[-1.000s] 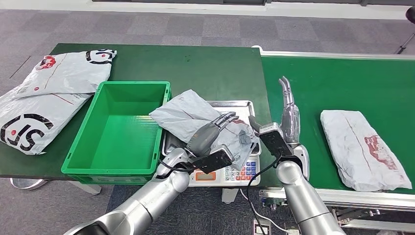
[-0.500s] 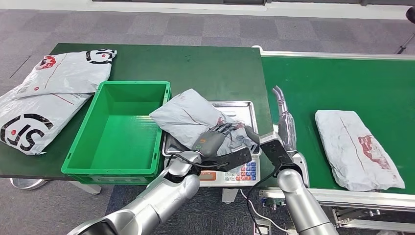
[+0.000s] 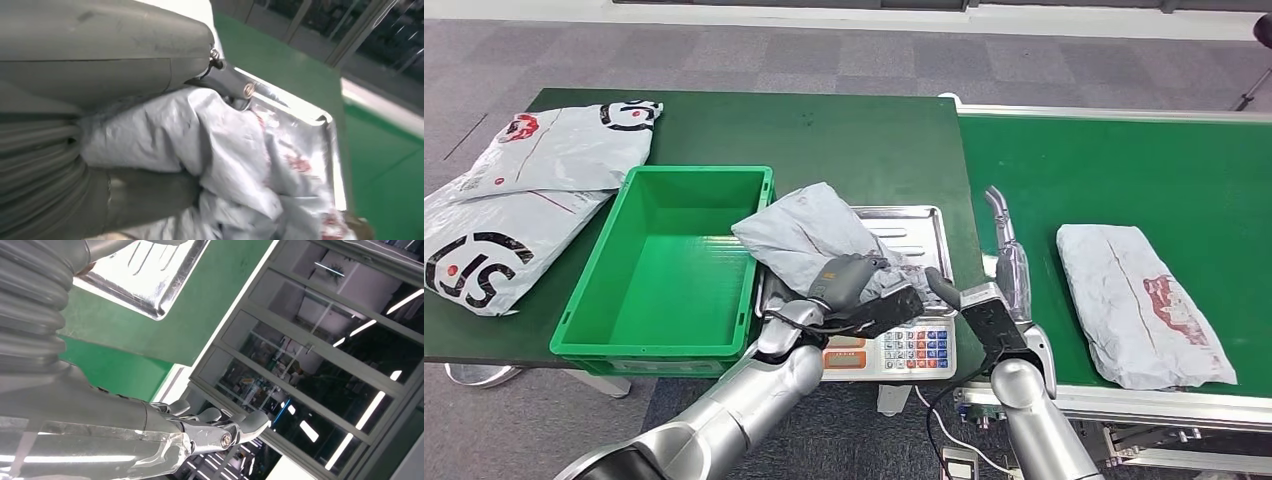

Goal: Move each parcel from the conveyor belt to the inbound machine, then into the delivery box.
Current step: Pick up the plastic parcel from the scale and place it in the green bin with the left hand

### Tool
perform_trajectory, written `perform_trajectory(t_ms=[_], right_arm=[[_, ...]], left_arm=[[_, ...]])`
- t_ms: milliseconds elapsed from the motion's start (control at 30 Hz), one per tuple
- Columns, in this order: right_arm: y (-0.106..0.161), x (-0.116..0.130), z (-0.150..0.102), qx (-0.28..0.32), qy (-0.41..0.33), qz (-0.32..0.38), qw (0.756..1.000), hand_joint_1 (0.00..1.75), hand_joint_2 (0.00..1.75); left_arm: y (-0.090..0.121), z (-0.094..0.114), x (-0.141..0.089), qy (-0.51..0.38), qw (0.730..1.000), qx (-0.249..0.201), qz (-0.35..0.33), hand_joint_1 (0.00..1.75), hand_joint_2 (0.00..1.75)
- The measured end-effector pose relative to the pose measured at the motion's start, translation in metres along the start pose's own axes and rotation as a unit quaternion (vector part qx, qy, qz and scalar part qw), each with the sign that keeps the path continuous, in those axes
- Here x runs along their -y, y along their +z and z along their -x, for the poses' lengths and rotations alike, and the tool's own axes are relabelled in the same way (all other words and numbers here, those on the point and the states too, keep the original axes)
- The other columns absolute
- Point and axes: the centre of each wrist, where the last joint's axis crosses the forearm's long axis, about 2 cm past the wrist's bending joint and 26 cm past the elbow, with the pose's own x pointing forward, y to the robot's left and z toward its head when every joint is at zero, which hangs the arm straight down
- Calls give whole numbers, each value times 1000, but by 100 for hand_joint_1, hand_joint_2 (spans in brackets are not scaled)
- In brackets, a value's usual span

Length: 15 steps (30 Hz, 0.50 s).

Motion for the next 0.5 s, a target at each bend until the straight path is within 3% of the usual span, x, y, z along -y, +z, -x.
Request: perform_trajectory(t_ms=[100, 200, 333, 500], right_arm=[[0, 1, 0, 0, -4, 2, 1000, 0, 175], [-1, 1, -1, 3, -9, 4, 1000, 0, 175], [-4, 2, -2, 10, -19, 7, 1000, 0, 175], [-11, 5, -2, 23, -28, 18, 999, 0, 175]], left_arm=[[1, 2, -2, 35, 998, 33, -33, 175, 175], [3, 1, -6, 86, 986, 99, -100, 175, 175], [7, -2, -16, 135, 949, 171, -228, 175, 175], [19, -7, -37, 112, 898, 202, -375, 175, 175]])
